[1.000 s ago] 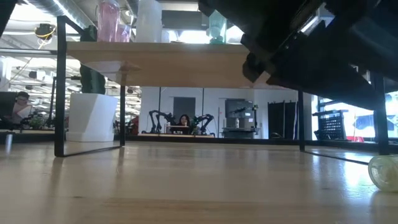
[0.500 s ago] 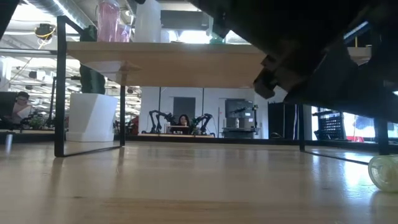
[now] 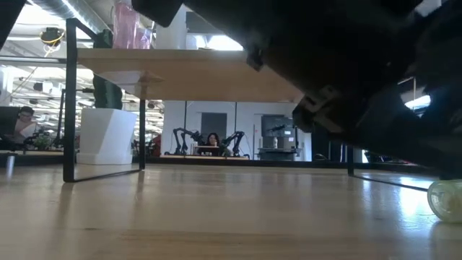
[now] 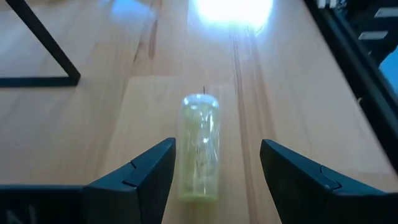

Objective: Pick and place medicine bottles onto shelf by color
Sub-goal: Put the yellow pill bottle on the shelf aligned with the other yellow pill bottles

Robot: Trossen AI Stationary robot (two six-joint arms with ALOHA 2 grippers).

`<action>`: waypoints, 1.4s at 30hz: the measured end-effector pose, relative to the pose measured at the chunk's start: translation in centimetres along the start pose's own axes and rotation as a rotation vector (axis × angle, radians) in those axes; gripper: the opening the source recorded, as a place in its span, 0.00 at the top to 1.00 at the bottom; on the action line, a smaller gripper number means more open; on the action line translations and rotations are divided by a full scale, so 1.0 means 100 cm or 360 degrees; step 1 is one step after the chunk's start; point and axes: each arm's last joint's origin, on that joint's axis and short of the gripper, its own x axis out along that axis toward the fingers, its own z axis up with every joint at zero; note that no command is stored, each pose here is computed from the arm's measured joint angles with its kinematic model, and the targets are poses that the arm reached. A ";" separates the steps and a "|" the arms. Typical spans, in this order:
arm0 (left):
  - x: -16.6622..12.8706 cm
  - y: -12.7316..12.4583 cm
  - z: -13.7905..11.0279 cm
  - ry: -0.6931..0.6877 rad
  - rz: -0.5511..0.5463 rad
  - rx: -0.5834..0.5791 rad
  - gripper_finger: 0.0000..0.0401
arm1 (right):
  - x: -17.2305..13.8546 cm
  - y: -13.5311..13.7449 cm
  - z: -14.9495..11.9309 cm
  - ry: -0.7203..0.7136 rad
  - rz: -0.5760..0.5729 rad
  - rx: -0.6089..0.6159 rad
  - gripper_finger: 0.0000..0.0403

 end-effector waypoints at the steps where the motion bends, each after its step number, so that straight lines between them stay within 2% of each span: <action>1: 0.000 0.000 -0.001 0.0008 0.0002 0.0004 0.43 | 0.000 0.000 0.000 0.0000 0.0000 -0.0001 0.57; 17: 0.002 0.004 -0.005 0.0088 0.0012 -0.0067 0.43 | 0.000 0.000 0.000 0.0000 0.0000 -0.0002 0.57; 23: 0.009 0.001 -0.015 0.0096 -0.0010 -0.0127 0.45 | 0.000 0.000 0.000 -0.0002 0.0001 0.0002 0.57; 29: 0.009 0.000 -0.016 0.0094 -0.0005 -0.0125 0.53 | 0.000 0.000 0.000 -0.0007 0.0003 0.0004 0.57; 42: 0.007 -0.004 -0.016 0.0084 -0.0029 -0.0131 0.79 | 0.000 0.000 0.001 -0.0011 0.0004 0.0007 0.57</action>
